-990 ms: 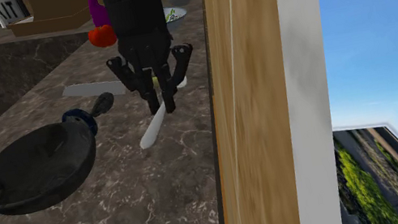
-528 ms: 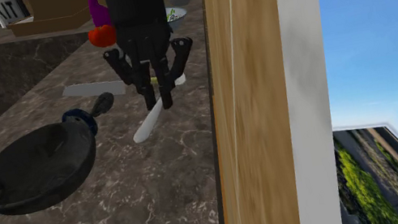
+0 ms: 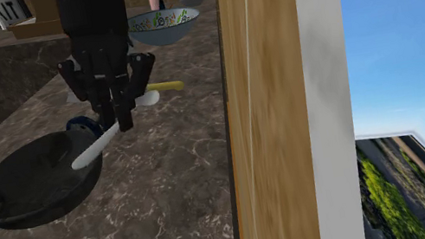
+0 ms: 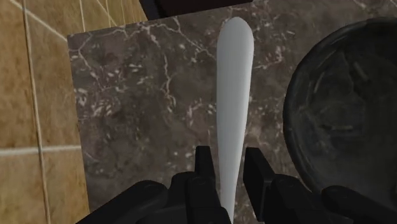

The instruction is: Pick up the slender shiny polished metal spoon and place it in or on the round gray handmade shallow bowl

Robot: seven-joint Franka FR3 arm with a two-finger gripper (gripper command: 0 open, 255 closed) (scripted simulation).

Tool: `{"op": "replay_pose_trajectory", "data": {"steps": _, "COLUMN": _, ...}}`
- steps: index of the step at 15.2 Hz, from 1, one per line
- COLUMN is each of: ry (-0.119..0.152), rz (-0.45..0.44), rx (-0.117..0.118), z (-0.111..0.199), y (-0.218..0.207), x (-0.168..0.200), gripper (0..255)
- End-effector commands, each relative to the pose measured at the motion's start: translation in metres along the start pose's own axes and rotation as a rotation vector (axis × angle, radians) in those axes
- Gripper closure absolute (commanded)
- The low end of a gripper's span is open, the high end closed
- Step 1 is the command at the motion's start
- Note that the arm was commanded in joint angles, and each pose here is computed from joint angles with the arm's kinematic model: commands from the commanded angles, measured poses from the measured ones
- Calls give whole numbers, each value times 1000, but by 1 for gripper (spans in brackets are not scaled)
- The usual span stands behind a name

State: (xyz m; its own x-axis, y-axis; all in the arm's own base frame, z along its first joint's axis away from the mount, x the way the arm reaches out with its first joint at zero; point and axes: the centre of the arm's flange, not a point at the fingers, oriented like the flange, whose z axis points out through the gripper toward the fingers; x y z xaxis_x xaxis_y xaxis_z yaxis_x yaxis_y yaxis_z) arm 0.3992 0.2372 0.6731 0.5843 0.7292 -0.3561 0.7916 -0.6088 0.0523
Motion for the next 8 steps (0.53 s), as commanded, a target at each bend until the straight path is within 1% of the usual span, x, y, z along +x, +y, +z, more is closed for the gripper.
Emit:
{"op": "replay_pose_trajectory", "data": {"steps": 1, "ry": 140, "rz": 4, "rx": -71, "z": -31, "y": -40, "x": -37, "gripper": 255}}
{"op": "replay_pose_trajectory", "data": {"steps": 8, "ry": 140, "rz": 4, "rx": -71, "z": -24, "y": -121, "x": -81, "gripper": 255}}
